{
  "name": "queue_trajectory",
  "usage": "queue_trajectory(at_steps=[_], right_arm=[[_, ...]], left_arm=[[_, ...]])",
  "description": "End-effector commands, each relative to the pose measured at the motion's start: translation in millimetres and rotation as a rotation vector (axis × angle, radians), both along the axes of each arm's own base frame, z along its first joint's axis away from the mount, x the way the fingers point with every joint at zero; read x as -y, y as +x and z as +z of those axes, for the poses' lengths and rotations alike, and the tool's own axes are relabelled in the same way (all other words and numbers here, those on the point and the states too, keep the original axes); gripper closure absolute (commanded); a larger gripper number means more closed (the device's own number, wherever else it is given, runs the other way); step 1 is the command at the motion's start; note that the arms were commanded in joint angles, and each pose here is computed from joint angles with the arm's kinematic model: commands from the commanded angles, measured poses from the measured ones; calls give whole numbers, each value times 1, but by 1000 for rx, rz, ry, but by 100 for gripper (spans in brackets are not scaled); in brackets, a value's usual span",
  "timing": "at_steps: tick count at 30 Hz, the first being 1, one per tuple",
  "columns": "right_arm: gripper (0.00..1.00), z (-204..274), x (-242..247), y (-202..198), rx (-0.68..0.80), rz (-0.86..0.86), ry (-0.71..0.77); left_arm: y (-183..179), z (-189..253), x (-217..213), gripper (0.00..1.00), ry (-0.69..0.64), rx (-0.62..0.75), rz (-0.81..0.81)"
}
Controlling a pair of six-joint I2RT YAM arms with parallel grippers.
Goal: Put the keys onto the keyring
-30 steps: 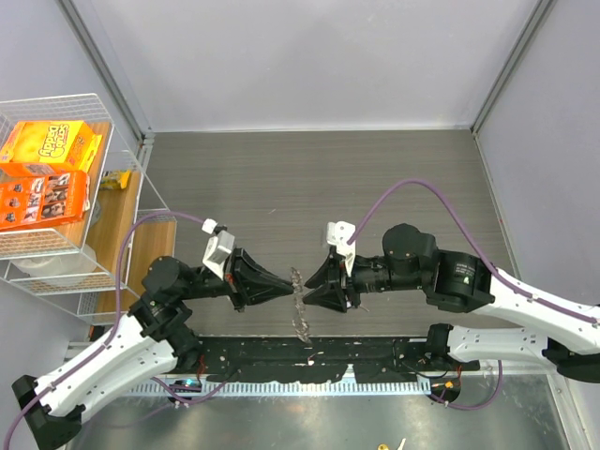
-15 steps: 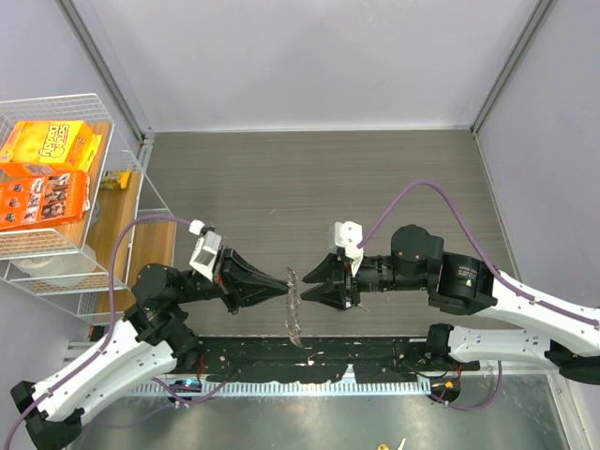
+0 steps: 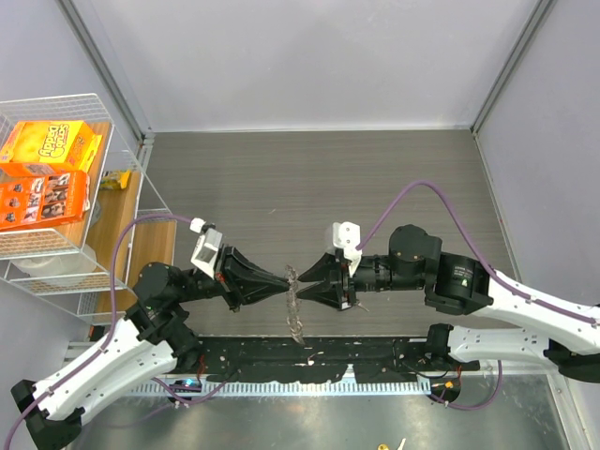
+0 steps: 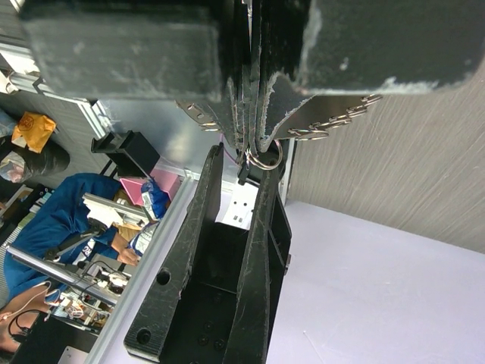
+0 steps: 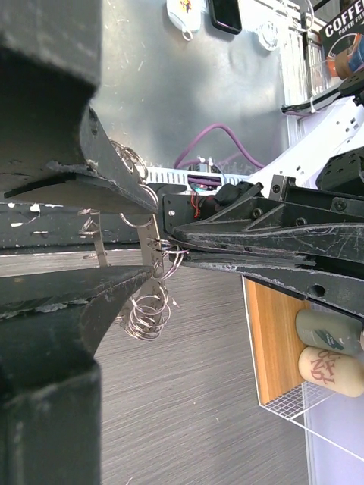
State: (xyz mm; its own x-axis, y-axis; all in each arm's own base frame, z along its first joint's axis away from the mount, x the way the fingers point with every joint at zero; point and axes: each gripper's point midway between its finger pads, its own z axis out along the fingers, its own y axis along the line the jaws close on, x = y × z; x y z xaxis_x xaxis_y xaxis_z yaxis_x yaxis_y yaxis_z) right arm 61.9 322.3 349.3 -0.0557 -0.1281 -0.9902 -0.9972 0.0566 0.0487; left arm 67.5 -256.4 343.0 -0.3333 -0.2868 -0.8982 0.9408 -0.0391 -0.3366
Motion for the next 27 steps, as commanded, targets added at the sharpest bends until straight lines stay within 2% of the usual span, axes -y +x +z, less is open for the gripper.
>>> queue_trajectory(at_steps=[1,20,22,24,25,27], right_arm=[[61,13,-6,1,30,2,50],[71,16,-14,2,36,8,66],[74,17,-15,1,39,10,68],[83,16,-15,2,40,7,63],[92,16,-15,2,41,6,61],[94,17,-15,2,46,4,66]], left_arm=[[-3,23,-5,100,-80,52,6],[-7,25,-8,100,-92,62,2],[-6,25,-8,100,-92,61,4],[-6,26,-8,100,-95,63,5],[-7,26,-9,100,-96,64,5],[-7,27,-9,100,-98,66,5]])
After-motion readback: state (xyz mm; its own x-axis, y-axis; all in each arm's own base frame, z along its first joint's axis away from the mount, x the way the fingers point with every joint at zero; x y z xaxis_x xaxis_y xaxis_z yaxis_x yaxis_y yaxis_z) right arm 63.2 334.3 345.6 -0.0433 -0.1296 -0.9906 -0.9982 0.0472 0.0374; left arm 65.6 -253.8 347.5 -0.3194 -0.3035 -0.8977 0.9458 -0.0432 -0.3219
